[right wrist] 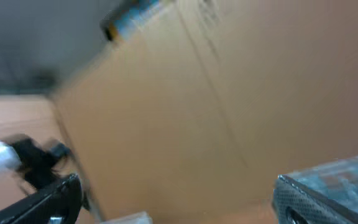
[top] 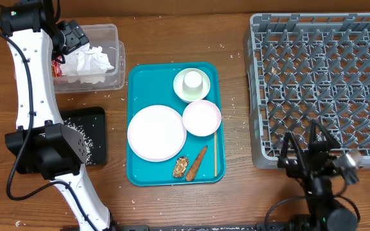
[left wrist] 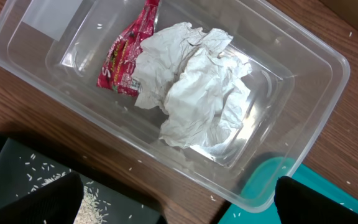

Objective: Sort waste into correct bins and load items into the dishwasher
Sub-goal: 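Move the right gripper from the rack over the white cup on the tray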

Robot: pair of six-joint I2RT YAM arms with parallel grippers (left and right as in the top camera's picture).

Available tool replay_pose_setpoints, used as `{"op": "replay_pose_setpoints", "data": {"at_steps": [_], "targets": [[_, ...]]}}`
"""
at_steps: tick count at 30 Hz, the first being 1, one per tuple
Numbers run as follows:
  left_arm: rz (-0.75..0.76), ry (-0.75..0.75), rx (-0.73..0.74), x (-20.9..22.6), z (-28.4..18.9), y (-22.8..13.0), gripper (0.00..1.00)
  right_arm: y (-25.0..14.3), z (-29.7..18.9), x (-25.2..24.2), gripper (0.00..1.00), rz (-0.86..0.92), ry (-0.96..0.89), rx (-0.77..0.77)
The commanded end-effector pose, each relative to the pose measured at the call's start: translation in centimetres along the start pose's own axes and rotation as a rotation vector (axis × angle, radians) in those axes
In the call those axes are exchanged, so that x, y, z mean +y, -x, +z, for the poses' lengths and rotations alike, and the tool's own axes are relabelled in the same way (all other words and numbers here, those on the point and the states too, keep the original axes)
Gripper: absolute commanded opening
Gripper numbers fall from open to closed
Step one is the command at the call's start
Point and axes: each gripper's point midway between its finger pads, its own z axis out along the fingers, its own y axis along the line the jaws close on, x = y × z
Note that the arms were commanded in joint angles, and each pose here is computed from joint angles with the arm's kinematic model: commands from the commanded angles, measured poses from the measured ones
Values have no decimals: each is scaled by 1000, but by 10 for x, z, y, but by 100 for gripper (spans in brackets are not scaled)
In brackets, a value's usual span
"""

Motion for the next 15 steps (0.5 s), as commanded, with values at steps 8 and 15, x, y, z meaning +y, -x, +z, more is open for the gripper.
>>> {"op": "replay_pose_setpoints", "data": {"at_steps": [8, 15], "targets": [[-11, -21, -21, -3, -13, 1, 100, 88, -12, 69, 100, 2, 229, -293], [-11, -21, -21, -3, -13, 1, 100, 124, 24, 111, 100, -34, 286, -179]]}}
